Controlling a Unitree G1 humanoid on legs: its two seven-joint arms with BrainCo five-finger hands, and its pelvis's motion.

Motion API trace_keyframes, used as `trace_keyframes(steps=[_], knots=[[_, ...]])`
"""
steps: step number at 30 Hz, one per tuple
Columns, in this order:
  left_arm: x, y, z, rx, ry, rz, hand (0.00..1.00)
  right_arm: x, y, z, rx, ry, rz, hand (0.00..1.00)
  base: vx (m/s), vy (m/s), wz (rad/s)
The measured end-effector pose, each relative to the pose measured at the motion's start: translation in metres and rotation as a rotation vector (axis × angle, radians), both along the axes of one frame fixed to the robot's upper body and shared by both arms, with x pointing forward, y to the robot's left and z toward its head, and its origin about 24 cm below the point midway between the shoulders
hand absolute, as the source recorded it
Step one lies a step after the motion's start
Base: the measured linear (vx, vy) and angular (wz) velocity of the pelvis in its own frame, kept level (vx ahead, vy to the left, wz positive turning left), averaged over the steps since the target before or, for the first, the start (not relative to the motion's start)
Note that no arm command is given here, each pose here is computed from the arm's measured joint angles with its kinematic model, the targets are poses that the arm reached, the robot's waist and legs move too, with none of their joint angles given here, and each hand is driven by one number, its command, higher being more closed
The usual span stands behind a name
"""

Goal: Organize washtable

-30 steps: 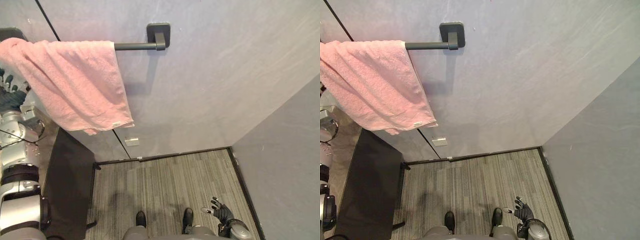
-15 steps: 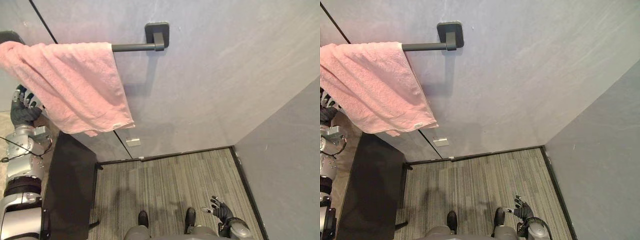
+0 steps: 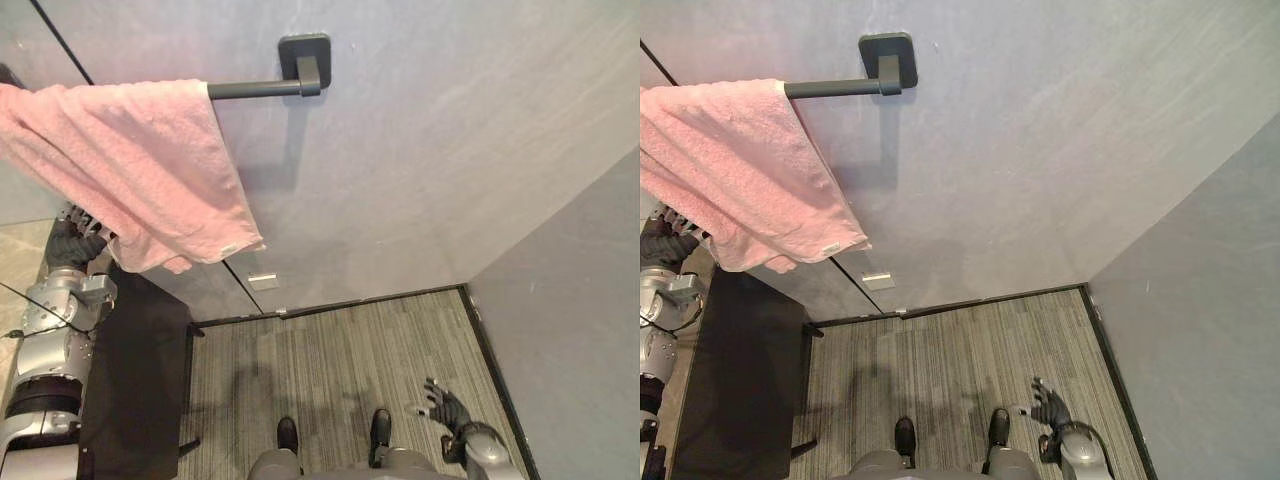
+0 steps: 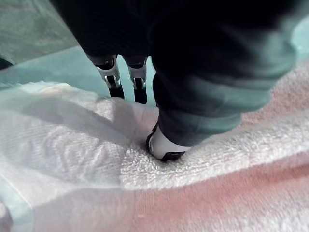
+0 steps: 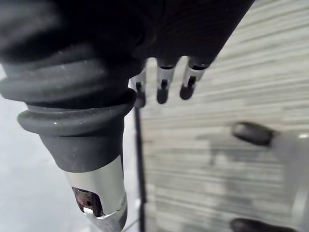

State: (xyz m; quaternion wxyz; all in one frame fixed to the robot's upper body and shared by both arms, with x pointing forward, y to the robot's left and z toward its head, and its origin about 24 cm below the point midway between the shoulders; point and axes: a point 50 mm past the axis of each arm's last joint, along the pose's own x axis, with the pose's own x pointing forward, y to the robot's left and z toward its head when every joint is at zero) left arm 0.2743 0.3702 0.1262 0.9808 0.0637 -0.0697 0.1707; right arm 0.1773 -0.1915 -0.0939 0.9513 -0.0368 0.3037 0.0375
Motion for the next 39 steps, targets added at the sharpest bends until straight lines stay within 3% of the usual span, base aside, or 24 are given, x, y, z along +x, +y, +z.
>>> trace_keyframes(steps=[7,13,18,25,30,39], knots=[[0.01,-0.019,0.003,-0.009,-0.031,-0.06,1.0,0.085,0.05,0.105,0.178,-0.451,0.29,0.0,-0.02,-0.004,-0.13],[0.025,-0.041,-0.001,-0.052,-0.047,-0.119,1.0,0.14,0.081,0.175,0.257,-0.638,0.414,0.0,-0.06,-0.011,0.02],[0.027,-0.045,-0.006,-0.071,-0.031,-0.116,1.0,0.162,0.095,0.207,0.245,-0.691,0.467,0.0,-0.08,-0.018,0.09],[0.028,-0.052,-0.004,-0.08,-0.048,-0.138,1.0,0.21,0.089,0.255,0.135,-0.733,0.35,0.0,-0.05,-0.023,0.15],[0.034,-0.06,-0.001,-0.081,-0.055,-0.167,1.0,0.222,0.098,0.272,0.145,-0.737,0.319,0.0,-0.04,-0.014,0.08],[0.057,-0.082,0.012,-0.124,-0.099,-0.222,1.0,0.23,0.157,0.288,0.199,-0.684,0.324,0.0,-0.04,-0.007,0.15]])
